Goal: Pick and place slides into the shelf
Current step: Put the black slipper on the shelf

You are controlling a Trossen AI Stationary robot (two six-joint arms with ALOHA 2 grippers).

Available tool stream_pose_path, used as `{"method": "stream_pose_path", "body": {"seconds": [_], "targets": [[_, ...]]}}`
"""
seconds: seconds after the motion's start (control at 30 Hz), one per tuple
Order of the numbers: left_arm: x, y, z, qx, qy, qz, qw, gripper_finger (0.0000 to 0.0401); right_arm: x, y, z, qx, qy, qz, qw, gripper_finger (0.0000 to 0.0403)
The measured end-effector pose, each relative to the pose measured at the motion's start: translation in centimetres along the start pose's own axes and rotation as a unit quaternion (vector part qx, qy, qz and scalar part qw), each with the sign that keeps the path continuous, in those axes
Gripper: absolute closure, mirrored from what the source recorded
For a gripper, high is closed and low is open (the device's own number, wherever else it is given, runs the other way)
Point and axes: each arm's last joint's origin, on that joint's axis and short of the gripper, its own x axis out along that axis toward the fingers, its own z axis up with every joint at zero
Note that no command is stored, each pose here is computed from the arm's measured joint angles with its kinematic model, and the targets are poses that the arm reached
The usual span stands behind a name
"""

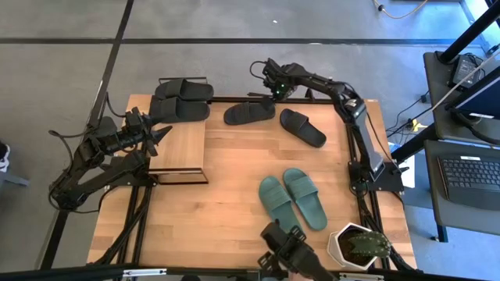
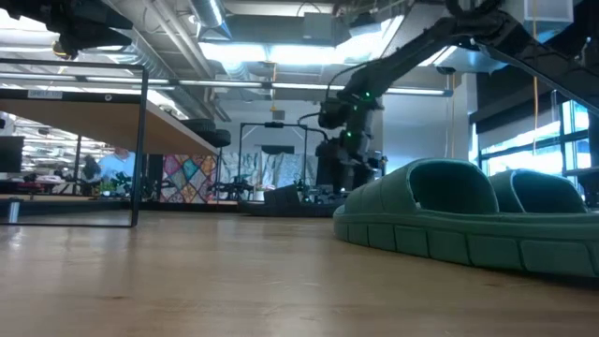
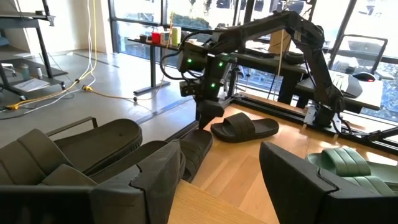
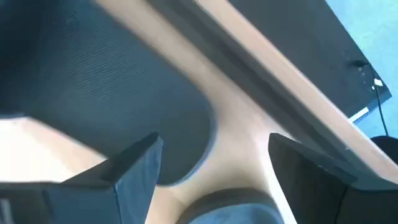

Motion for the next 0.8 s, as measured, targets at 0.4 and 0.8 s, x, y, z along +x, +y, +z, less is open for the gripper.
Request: {"method": "stream_pose_path", "body": {"seconds": [0.4,0.8], "targets": [[0.0,0.0,0.0,0.000,0.000,0.000,1.000,0.0189,-0.4,-0.1,0.1,0.001,-0.028,0.020,0.999,0.0109],[0.0,0.0,0.0,0.000,0.000,0.000,1.000,0.0189,-7.2,1.7,-4.8,-0.009,-0.196,0.007,0.981,0.0109]]}}
